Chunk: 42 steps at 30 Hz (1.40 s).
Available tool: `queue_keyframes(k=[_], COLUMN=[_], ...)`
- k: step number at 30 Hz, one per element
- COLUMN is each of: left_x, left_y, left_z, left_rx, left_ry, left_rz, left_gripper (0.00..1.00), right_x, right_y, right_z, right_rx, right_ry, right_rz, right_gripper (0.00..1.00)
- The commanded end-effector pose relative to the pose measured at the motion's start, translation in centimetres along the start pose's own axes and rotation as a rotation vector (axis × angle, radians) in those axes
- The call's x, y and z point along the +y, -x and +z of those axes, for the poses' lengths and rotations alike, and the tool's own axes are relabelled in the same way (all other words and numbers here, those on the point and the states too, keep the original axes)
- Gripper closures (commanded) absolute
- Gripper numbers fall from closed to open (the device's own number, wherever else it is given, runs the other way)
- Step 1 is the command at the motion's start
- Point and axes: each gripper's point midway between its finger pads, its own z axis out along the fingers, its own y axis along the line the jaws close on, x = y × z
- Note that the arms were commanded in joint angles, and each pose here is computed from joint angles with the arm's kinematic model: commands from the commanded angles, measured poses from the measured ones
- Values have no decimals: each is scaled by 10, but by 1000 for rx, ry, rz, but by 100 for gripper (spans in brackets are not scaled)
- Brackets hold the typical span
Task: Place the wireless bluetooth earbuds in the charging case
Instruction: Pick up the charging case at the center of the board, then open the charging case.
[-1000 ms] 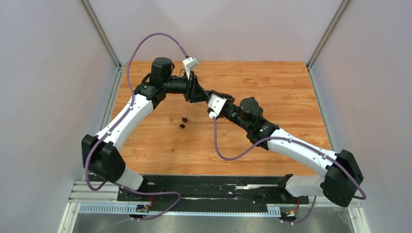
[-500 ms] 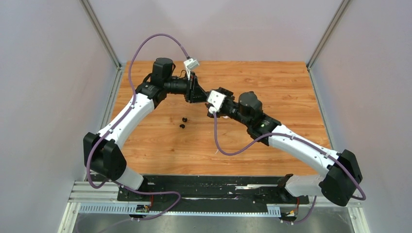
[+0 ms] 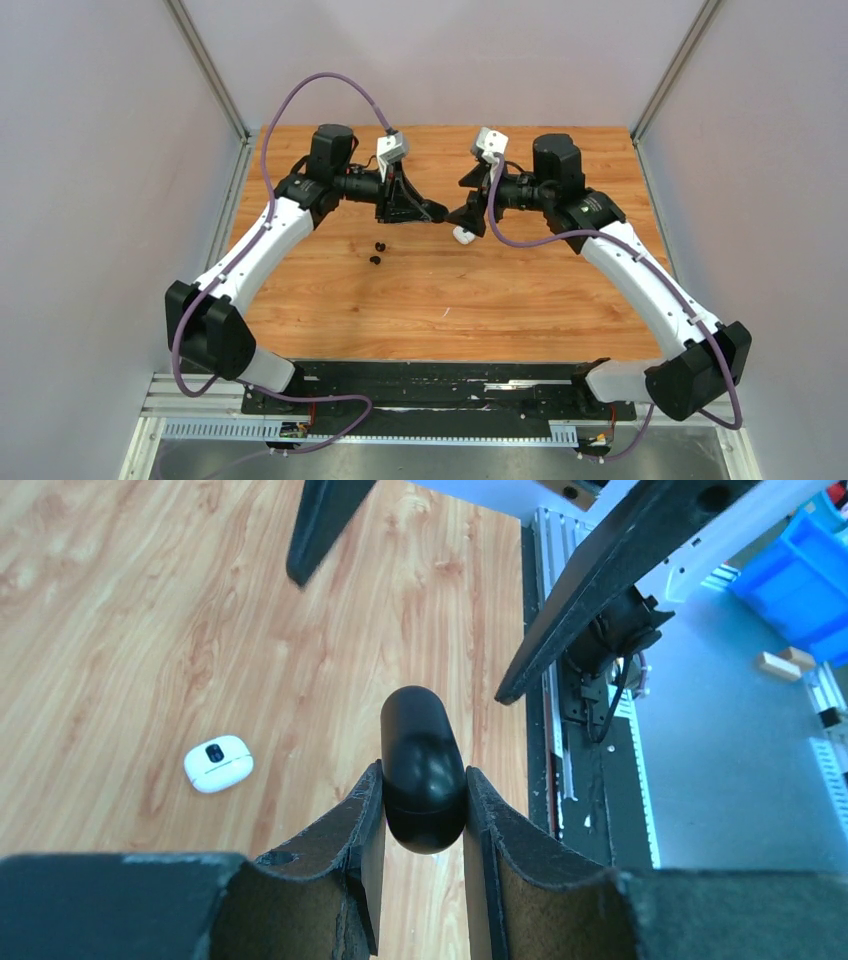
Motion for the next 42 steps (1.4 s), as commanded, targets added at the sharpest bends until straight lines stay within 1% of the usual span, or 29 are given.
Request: queue_keyframes(k=[1, 4, 7, 10, 13, 21, 24, 27, 32, 34, 37, 38, 39, 42], left_x=[-24, -29, -34, -37, -38, -41, -40, -39, -34, -30, -25, -24, -21, -19], left_y=[16, 13, 10, 4, 4, 2, 2, 4, 5, 4, 7, 5, 9, 16], left_z=[-10, -11, -13, -14, -15, -13, -13, -11, -7, -7, -7, -8, -7, -5], left_rx=[-36, -30, -22, 7, 25, 46, 46, 34, 11, 8, -23, -31, -52, -82], left_ry=[-46, -59, -69, -68, -67, -78, -76, -69, -48, -33, -23, -22, -21, -28], left_rz=[190, 201, 222, 289, 319, 342, 334, 311, 217, 166, 77, 21, 33, 11], left_gripper=[100, 100, 100, 100, 100, 100, 100, 100, 100, 100, 100, 100, 100, 100], right_x=[47, 49, 41, 32, 25, -12, -15, -14, -14, -11, 9, 15, 20, 26], right_y=[5, 6, 4, 2, 4, 5, 3, 2, 12, 21, 25, 22, 18, 7], right_z=[-4, 3, 10, 16, 18, 13, 12, 11, 3, -7, -16, -17, -16, -11], right_rx=[-20, -31, -27, -20, -26, -62, -63, -64, -87, -109, -121, -118, -112, -91], right_ry=[278, 316, 298, 264, 243, 162, 154, 155, 144, 160, 268, 297, 321, 354], right_rz=[126, 148, 168, 182, 204, 377, 372, 373, 352, 352, 339, 343, 352, 375], right_gripper=[20, 22, 24, 27, 29, 35, 37, 37, 36, 33, 26, 24, 23, 20])
